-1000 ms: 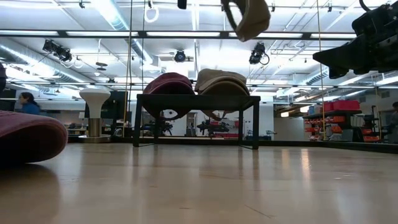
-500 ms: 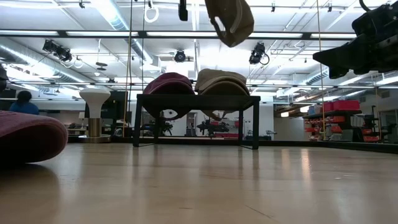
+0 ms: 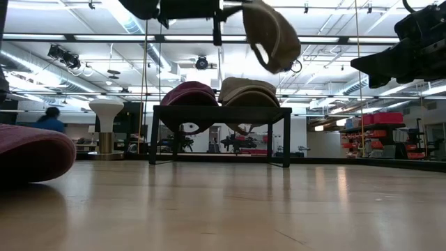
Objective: Pick & Place hat
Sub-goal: Stack the brown cap on the brown cap on the shelf
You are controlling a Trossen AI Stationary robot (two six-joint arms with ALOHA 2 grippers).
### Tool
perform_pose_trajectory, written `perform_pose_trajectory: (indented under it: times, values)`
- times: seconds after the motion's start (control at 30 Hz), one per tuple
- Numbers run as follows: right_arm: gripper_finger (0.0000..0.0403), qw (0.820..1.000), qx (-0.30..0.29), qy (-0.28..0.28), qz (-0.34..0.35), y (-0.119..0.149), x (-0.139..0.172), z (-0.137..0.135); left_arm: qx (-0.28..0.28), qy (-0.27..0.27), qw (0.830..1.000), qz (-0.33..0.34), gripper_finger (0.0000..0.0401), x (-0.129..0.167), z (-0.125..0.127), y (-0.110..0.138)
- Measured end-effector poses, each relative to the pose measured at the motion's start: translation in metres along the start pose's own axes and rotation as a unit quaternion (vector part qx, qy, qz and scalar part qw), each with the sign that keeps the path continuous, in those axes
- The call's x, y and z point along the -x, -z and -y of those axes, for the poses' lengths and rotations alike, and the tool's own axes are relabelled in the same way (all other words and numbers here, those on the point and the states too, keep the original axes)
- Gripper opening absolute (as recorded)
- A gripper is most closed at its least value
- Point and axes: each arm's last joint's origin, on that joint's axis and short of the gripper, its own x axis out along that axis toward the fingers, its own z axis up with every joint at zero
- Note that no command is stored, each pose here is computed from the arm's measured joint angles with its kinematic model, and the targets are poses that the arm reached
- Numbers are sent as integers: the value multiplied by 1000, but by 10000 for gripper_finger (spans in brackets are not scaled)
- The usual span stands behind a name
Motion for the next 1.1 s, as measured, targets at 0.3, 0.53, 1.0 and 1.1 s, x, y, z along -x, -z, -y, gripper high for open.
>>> perform_pose_trajectory:
  times: [0.3, 0.53, 1.0, 1.1]
  values:
    - [10, 1000, 0, 0, 0, 0, 0, 0, 64, -19, 998, 9, 14, 1, -22, -9]
    - [10, 1000, 0, 0, 0, 0, 0, 0, 59, -2, 997, 55, 14, 1, -17, -16]
    - [10, 1000, 0, 0, 0, 0, 0, 0, 154, -16, 985, 83, 22, 7, -26, -26]
    - [10, 1000, 0, 0, 0, 0, 0, 0, 183, -23, 978, 98, 24, 7, -27, -26]
